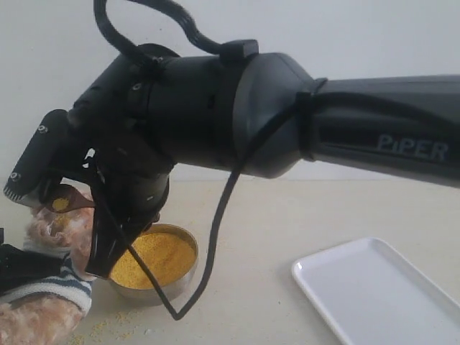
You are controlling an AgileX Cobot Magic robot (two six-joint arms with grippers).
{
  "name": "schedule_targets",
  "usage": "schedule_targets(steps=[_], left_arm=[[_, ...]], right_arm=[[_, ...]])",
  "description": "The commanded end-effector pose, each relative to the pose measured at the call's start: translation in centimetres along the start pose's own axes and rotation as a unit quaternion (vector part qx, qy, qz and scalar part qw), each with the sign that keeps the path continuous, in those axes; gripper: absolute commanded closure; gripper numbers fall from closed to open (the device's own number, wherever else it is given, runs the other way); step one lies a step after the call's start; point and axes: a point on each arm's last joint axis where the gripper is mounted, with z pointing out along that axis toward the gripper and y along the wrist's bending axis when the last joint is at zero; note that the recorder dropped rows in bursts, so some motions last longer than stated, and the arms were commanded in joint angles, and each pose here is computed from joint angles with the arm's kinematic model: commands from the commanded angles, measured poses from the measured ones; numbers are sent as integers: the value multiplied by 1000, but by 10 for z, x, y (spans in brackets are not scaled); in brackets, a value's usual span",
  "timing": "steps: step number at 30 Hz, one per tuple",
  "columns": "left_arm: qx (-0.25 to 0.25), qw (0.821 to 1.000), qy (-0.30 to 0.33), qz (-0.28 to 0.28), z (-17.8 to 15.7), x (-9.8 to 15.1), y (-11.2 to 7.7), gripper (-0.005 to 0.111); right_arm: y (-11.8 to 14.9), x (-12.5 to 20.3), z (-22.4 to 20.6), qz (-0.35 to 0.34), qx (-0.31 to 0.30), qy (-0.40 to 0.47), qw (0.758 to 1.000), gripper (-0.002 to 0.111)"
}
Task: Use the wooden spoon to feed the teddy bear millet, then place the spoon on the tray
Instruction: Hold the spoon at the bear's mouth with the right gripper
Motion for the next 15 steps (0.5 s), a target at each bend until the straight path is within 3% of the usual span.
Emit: schedule_targets(steps=[1, 15], left_arm=[[17, 1000, -5, 0, -1, -3, -4, 103], [20, 1000, -7, -2, -1, -3, -5, 103]], right_arm=[[3, -3, -5, -21, 25, 9, 999, 109], [16, -2, -6, -85, 73, 39, 993, 109]])
